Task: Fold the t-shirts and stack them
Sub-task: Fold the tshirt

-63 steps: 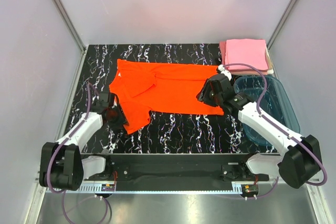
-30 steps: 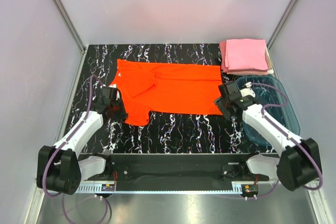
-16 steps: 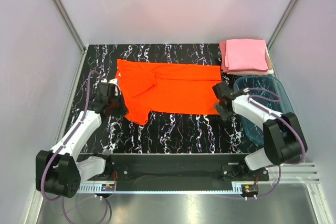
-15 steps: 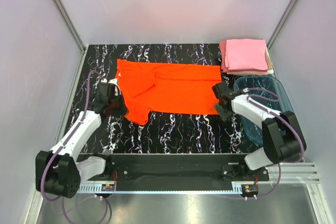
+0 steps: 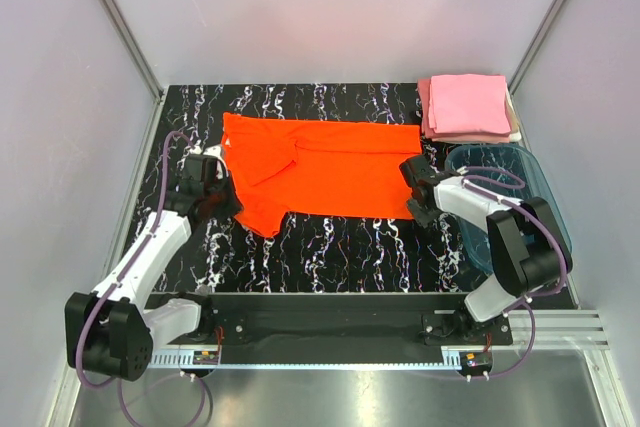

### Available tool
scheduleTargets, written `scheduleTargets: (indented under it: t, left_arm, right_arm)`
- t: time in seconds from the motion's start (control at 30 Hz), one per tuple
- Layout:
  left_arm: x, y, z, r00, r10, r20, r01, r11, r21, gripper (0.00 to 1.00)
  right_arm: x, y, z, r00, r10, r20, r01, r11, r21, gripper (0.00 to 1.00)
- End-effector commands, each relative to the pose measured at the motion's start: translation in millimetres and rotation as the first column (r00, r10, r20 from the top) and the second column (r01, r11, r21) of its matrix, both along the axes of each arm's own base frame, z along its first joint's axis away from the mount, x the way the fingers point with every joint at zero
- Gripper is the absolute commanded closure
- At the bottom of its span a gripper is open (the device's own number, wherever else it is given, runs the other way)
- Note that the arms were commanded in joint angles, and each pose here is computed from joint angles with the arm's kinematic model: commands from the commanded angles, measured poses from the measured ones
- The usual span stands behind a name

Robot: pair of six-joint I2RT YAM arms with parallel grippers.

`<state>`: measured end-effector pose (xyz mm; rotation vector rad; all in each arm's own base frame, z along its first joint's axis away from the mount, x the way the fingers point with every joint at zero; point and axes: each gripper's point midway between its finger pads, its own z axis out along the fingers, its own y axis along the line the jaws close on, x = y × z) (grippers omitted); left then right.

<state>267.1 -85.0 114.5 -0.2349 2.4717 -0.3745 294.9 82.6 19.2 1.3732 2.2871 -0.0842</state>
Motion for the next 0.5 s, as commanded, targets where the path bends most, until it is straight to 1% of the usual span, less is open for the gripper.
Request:
scheduleTargets:
  t: [0.0,0.03,0.1,0.13,0.17,0.2,0.23,0.37,0.47]
  left_arm:
    - [15.7,0.8,19.7,0.998,0.005,0.065,-0.006,1.000,0.013,1.00]
    - [17.9,3.2,19.7,0.998,0.012,0.067,-0.014,1.000,0.027,1.00]
    - [22.2,8.8,22.8,0.997,0.036,0.075,-0.040,0.998,0.049,1.00]
    - [24.6,10.4,22.7,0.996,0.046,0.073,-0.051,0.997,0.056,1.00]
    - [26.7,11.1,24.4,0.996,0.051,0.074,-0.055,0.997,0.054,1.00]
    - [31.6,9.9,27.3,0.996,0.055,0.076,-0.059,0.997,0.050,1.00]
    - [35.1,9.7,29.0,0.995,0.063,0.076,-0.066,0.997,0.044,1.00]
    - [52.3,4.2,37.1,0.996,0.063,0.070,-0.064,0.998,0.015,1.00]
    - [73.7,6.7,50.1,0.992,0.076,0.097,-0.079,0.996,0.030,1.00]
  right_arm:
    - [15.5,-5.0,8.4,0.998,-0.002,0.058,0.005,0.999,-0.037,0.76]
    - [15.7,-5.3,8.7,0.998,0.003,0.060,0.000,0.999,-0.040,0.87]
    - [17.8,-7.0,13.5,0.997,0.022,0.070,-0.018,0.998,-0.056,1.00]
    - [20.5,-6.6,18.4,0.996,0.029,0.086,-0.024,0.998,-0.056,1.00]
    - [22.1,-5.3,20.6,0.994,0.073,0.086,-0.067,0.995,-0.068,1.00]
    - [30.4,-1.5,25.3,0.988,0.100,0.115,-0.093,0.994,-0.063,1.00]
    - [34.4,2.9,30.0,0.980,0.161,0.117,-0.154,0.986,-0.068,1.00]
    - [48.9,7.3,42.1,0.961,0.250,0.122,-0.238,0.965,-0.108,1.00]
    - [62.0,11.0,46.4,0.945,0.309,0.109,-0.293,0.946,-0.139,1.00]
